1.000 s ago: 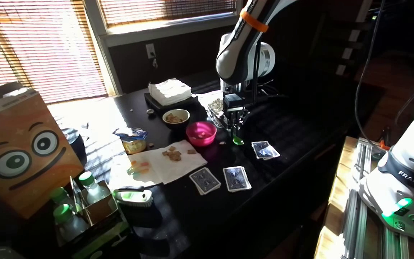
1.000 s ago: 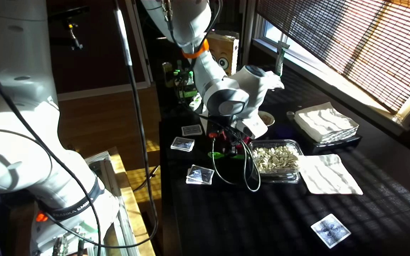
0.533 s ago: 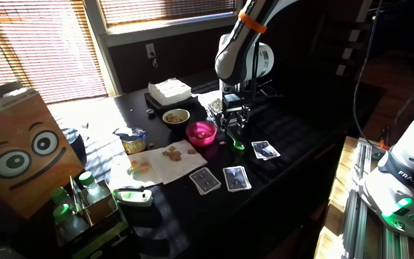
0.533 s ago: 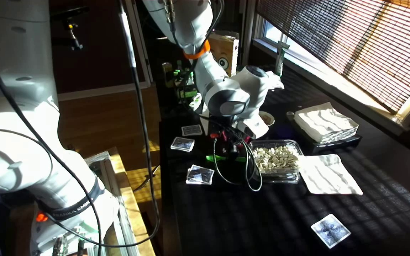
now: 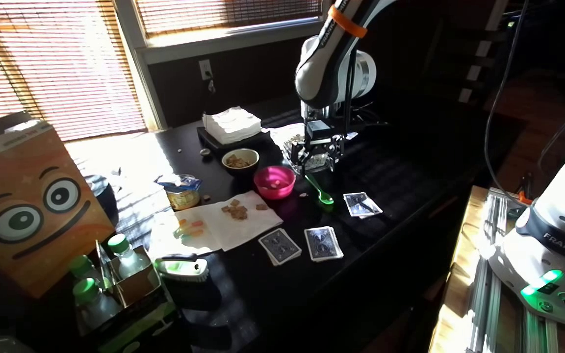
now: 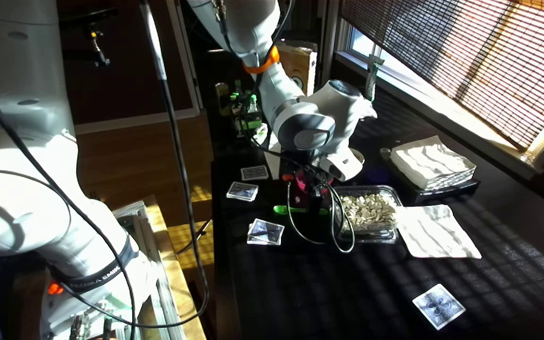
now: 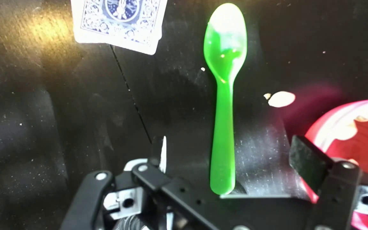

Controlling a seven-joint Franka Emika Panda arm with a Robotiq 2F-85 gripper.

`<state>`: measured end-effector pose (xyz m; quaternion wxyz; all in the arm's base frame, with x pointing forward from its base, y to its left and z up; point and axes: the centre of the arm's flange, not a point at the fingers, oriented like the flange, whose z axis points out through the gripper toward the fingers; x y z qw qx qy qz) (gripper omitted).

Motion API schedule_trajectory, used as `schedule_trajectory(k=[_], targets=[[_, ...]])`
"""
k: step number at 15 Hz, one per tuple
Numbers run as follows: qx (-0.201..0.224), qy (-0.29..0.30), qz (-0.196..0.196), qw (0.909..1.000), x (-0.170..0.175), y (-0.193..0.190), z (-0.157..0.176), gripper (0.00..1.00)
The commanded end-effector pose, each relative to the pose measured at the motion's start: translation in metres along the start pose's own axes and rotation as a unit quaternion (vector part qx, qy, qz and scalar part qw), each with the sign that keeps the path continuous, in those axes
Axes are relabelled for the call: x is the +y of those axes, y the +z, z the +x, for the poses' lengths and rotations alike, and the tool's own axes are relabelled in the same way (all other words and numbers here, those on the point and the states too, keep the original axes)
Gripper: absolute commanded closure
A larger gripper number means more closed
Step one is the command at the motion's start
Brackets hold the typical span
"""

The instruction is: Put the white object on the green spoon, then put the spoon in the pink bowl

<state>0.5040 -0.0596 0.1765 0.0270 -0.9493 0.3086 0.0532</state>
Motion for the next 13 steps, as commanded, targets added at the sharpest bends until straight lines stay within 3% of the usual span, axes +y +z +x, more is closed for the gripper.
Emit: schedule_trajectory(k=[1, 10, 11, 13], targets=[[0.011, 0.004, 0.004, 0.9999, 0.006, -0.026, -0.013, 0.00], [0.030, -0.006, 0.003, 0.9995, 0.008, -0.060, -0.035, 0.00], [0.029, -0.002, 0.011, 0.9995, 0.006, -0.047, -0.019, 0.00], [0.030, -0.005, 0.012, 0.9995, 0.005, -0.051, -0.023, 0.00]])
